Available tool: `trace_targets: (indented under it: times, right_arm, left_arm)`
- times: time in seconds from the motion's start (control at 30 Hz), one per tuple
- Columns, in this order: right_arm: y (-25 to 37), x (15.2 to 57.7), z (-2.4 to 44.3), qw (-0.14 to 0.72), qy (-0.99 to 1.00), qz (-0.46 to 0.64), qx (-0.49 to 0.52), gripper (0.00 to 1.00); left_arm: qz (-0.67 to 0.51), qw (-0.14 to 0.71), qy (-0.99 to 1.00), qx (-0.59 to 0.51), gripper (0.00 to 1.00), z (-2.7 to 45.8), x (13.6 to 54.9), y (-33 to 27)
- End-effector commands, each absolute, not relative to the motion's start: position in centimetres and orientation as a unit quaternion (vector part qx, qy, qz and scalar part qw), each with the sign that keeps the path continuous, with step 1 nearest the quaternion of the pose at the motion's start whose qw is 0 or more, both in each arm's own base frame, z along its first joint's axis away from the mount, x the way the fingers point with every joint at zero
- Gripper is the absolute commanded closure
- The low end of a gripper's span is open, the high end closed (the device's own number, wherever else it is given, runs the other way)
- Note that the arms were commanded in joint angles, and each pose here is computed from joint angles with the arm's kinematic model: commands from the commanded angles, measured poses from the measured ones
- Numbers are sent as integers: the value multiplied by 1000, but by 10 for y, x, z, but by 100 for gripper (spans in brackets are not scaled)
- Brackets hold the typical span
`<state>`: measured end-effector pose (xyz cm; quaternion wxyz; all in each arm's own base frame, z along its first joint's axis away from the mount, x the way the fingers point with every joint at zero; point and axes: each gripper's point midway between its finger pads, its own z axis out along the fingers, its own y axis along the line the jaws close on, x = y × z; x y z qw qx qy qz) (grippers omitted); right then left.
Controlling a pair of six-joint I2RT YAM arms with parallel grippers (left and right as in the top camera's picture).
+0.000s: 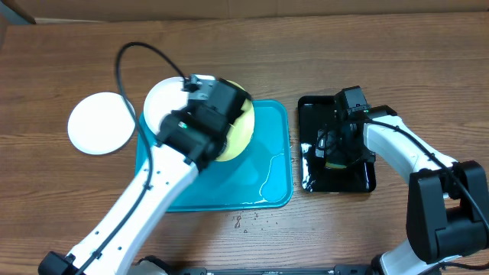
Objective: Clean dirty plates on tray and stack at the side
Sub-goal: 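Lift the yellow plate and stack it on the white plate at left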
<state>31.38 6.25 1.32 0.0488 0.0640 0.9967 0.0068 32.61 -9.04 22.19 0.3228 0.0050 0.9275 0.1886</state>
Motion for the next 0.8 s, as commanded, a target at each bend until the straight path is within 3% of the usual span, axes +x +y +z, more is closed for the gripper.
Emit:
trace_targets:
  times: [0.0, 0.3, 0.77]
  right_arm:
    - [61, 315, 18, 59, 996, 6, 66, 0]
    - [61, 315, 18, 59, 996, 6, 66, 0]
    - [61, 315, 18, 58, 996, 6, 66, 0]
  left_arm:
    - [298, 412, 861, 23, 96, 270, 326, -91]
    - [378, 522, 760, 88, 96, 320, 297, -142]
    - [443, 546, 698, 132, 96, 349, 282, -158]
